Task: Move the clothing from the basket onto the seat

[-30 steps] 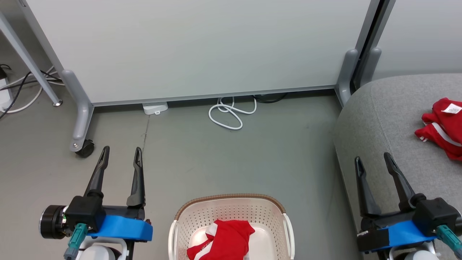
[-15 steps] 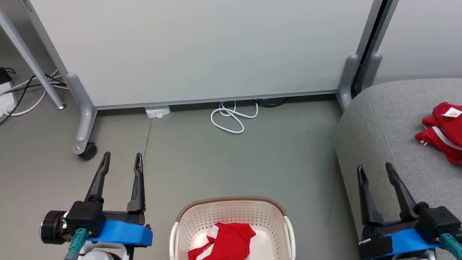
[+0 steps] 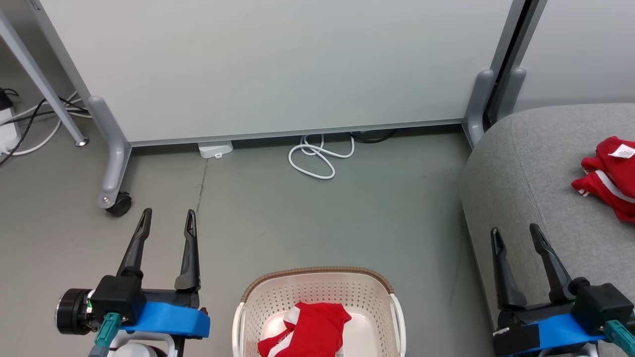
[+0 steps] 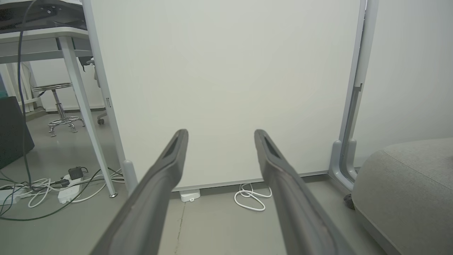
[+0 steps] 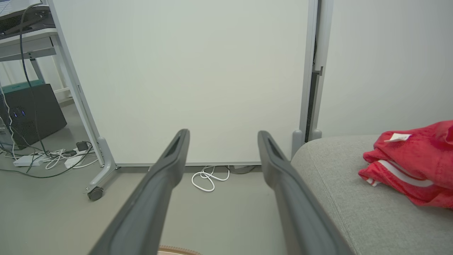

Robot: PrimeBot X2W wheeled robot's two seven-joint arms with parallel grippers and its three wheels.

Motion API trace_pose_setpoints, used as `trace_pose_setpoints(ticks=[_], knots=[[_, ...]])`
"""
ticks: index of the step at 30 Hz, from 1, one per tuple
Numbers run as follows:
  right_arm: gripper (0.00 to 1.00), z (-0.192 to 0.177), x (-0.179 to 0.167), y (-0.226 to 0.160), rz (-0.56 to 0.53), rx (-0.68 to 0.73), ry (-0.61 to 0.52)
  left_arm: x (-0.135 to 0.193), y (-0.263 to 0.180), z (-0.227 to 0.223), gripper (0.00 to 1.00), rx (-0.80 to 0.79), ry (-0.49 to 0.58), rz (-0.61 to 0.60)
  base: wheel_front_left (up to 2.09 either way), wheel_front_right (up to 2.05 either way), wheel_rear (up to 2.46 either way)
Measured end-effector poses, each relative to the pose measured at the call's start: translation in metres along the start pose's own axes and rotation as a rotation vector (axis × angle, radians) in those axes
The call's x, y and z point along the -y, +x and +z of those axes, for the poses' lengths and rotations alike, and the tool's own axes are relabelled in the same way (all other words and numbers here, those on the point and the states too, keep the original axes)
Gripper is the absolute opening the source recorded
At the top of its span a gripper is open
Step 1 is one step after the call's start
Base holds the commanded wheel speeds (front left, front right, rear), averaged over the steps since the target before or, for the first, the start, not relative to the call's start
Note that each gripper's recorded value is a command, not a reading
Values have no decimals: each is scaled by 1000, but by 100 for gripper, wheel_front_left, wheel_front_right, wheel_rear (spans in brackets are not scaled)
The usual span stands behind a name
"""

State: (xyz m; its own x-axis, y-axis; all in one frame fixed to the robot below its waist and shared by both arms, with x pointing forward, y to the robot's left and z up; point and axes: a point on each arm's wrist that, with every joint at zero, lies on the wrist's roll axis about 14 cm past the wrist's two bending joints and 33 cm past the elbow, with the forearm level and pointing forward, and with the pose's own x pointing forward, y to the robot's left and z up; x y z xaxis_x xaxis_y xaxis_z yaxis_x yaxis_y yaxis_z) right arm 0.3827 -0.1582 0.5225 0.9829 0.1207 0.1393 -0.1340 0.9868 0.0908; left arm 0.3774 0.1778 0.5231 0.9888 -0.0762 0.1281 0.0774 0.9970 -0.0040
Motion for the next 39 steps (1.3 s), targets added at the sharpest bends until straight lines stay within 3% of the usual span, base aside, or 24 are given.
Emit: trace_pose_setpoints(ticks=[10, 20, 29, 39], knots=[[100, -3, 1, 1, -2, -8, 2, 9, 8, -2, 100, -5, 18, -41, 0, 0, 0], [100, -3, -8, 29, 33, 10, -4, 74, 38, -38, 100, -108, 97, -338, 0, 0, 0], [100, -9, -6, 69, 52, 29, -38, 120, 41, -124, 100, -345, 152, -588, 0, 0, 0], [100, -50, 6, 101, 47, -27, -59, 125, 19, -237, 100, -666, 242, -776, 0, 0, 0]])
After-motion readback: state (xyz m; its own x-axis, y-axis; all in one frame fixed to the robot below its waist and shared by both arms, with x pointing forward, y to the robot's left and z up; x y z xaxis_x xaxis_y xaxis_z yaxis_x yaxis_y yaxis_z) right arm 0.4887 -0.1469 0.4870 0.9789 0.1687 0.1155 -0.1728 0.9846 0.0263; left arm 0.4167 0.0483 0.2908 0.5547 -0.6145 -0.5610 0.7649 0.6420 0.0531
